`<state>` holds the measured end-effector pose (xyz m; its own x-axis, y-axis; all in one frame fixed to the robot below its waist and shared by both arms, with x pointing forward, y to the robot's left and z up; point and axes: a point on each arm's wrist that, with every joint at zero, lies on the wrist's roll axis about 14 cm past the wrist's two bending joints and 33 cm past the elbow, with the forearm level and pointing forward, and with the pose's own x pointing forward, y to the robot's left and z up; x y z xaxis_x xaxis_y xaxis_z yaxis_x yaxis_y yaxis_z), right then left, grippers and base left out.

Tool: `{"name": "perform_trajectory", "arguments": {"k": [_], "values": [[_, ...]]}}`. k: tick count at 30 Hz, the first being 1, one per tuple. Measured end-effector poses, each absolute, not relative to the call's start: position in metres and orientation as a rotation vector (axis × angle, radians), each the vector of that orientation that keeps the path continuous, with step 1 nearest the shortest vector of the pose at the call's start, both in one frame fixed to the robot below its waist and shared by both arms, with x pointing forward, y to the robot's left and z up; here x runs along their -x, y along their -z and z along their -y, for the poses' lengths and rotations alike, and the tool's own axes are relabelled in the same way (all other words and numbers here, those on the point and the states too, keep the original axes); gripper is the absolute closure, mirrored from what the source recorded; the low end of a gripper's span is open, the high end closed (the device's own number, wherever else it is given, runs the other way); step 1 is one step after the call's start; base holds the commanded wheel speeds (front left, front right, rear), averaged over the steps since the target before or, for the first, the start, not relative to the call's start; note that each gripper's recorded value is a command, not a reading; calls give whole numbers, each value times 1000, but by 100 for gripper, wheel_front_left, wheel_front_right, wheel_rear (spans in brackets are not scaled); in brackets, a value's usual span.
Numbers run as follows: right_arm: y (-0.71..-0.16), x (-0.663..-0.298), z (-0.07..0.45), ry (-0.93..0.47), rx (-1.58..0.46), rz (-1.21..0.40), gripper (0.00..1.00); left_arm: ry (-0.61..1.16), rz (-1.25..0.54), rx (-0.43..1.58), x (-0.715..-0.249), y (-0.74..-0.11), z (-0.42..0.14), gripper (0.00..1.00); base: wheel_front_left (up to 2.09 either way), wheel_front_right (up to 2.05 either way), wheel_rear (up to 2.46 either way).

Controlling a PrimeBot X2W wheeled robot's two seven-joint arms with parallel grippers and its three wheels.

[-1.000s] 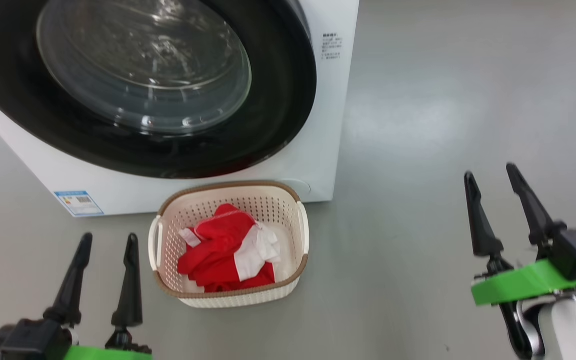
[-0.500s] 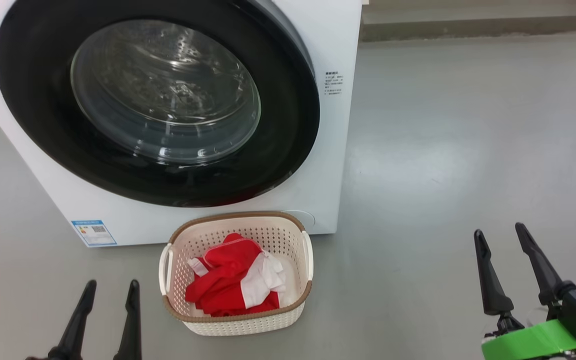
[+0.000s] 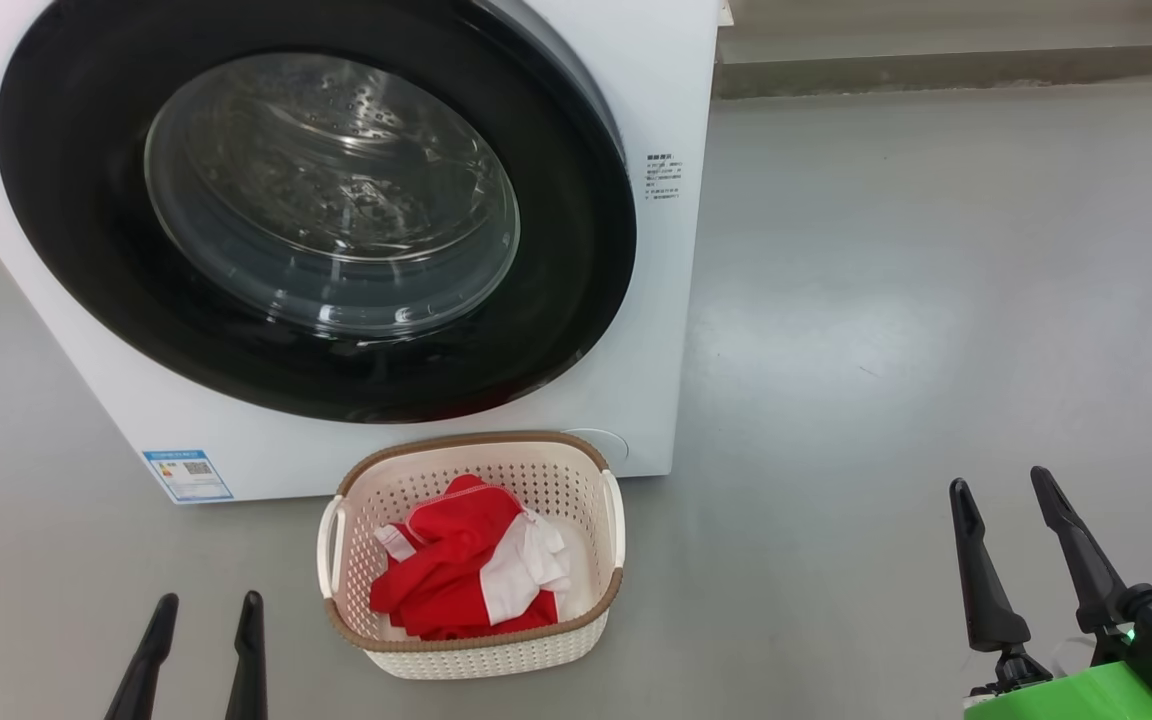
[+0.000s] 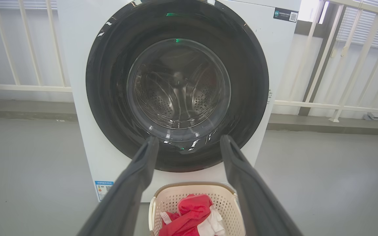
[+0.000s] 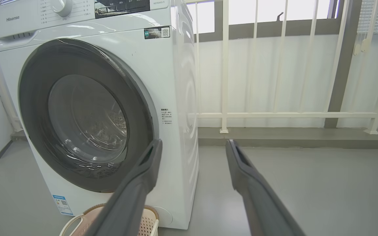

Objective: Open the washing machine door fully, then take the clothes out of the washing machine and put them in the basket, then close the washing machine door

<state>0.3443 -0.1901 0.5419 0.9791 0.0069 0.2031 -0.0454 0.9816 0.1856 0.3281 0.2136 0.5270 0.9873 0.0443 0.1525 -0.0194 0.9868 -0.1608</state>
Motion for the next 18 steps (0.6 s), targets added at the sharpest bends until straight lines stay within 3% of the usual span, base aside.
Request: {"name": "perform_trajectory", "arguments": {"k": [3, 4, 18], "values": [[-541, -345, 188, -31, -200, 199, 0, -31, 156, 169, -329, -527, -213, 0, 0, 0, 0], [-539, -345, 187, -34, -202, 193, 100, -30, 151, 169, -329, -525, -213, 100, 0, 0, 0], [-499, -338, 187, 4, -310, 66, 100, -59, 31, 289, -324, -489, -207, 100, 0, 0, 0]]}}
